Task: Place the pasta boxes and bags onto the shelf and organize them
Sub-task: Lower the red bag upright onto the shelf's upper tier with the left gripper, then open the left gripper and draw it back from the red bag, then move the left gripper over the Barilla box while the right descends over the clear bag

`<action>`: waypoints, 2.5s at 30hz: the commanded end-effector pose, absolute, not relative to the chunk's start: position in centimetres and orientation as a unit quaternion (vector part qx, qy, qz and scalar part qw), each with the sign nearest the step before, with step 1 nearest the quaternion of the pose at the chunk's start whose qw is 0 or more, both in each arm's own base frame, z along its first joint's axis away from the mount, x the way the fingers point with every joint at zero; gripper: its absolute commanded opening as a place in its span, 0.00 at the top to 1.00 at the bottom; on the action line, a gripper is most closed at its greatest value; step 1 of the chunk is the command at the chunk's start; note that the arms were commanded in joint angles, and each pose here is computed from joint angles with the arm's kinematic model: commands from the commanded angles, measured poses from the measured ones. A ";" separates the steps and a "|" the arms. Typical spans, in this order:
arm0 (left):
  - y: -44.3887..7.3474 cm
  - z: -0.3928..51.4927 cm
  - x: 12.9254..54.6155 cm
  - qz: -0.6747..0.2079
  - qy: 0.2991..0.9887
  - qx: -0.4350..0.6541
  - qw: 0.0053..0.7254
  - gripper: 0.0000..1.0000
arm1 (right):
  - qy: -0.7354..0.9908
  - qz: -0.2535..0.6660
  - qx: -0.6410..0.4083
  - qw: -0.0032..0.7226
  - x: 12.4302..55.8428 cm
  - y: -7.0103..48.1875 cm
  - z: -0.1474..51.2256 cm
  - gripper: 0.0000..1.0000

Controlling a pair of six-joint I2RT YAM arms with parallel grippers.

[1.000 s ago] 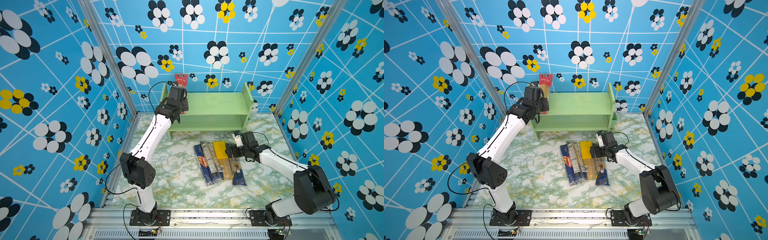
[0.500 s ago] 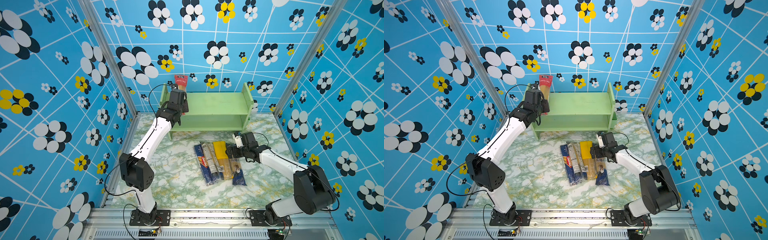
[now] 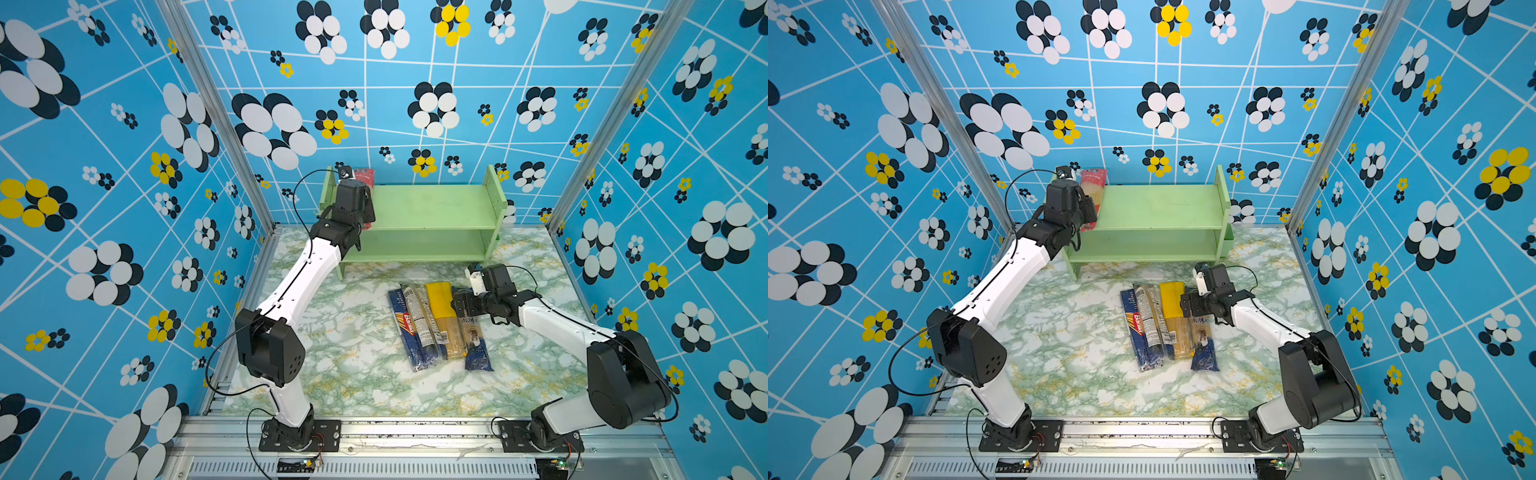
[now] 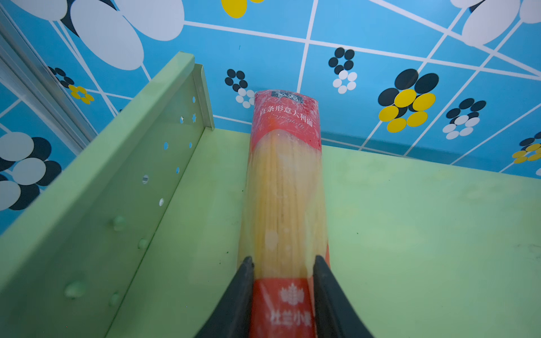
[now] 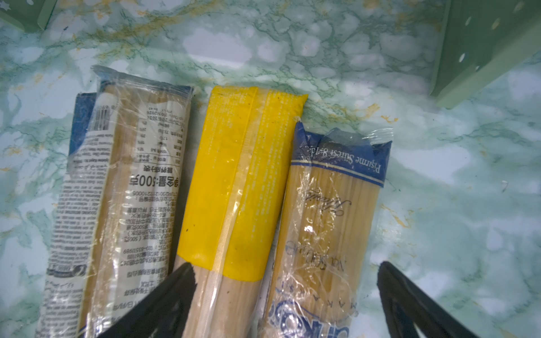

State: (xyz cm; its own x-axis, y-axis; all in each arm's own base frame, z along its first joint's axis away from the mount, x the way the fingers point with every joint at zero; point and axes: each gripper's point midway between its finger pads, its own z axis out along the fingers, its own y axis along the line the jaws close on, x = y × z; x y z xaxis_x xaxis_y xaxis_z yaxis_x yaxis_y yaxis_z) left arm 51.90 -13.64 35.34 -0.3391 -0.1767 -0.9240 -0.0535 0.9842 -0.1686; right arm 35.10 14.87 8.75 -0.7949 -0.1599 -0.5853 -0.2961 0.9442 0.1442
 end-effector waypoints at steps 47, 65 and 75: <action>-22.6 16.8 32.3 -0.345 0.860 0.052 0.373 0.03 | 0.890 0.191 -0.191 0.367 33.4 18.9 13.5 0.02; -18.4 11.2 29.5 -0.275 0.905 -0.023 0.324 0.01 | 0.887 0.161 -0.270 0.340 30.5 27.5 9.8 0.02; -15.4 11.0 28.8 -0.276 0.897 -0.072 0.339 0.01 | 0.908 0.055 -0.254 0.330 32.0 26.5 7.3 0.02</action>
